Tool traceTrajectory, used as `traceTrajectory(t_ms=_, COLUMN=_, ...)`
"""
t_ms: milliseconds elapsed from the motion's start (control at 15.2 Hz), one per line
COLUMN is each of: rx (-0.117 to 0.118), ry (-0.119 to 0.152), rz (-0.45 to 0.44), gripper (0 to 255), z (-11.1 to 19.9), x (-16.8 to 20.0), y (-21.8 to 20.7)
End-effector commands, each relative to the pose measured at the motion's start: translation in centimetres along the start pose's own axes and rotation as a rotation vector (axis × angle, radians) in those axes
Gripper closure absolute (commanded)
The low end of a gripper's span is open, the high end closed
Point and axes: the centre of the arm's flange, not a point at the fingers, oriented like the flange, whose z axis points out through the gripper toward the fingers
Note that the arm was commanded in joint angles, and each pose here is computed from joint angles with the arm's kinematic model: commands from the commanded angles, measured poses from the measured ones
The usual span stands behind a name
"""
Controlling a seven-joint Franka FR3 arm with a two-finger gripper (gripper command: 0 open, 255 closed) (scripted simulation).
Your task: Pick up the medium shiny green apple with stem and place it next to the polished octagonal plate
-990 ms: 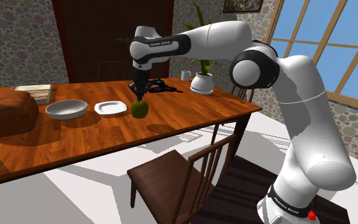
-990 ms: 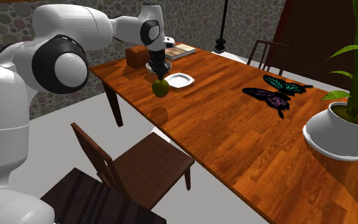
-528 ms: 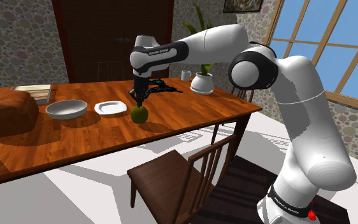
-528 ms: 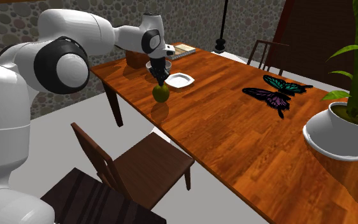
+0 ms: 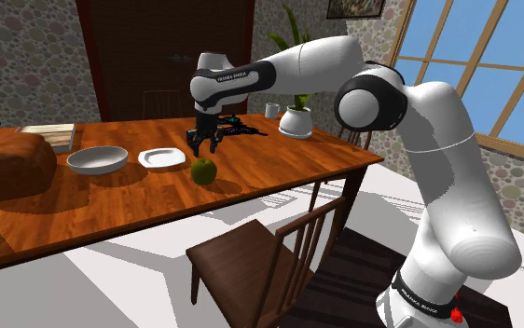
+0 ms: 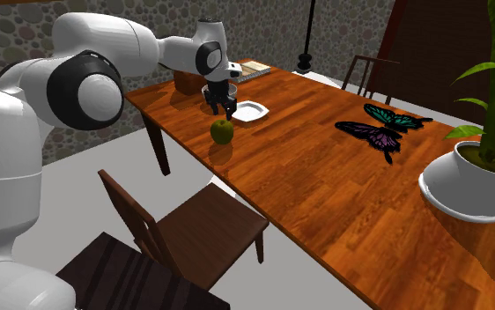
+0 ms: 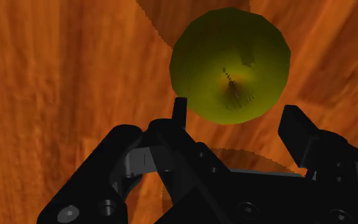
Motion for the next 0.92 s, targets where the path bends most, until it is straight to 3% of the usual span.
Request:
traceTrajectory(t_ms=0, rx=0.0, ry=0.0, rz=0.0, gripper=0, z=0.0, x=0.0, y=0.0)
traceTrajectory(t_ms=198, rx=0.0, ry=0.0, rz=0.0, gripper=0, z=0.0, x=0.0, y=0.0)
traceTrajectory(t_ms=462, rx=0.0, ry=0.0, rz=0.0, gripper=0, z=-5.0, x=0.0, y=0.0)
traceTrajectory(t_ms=858, rx=0.0, ry=0.0, rz=0.0, gripper=0, z=-5.0, x=0.0, y=0.0)
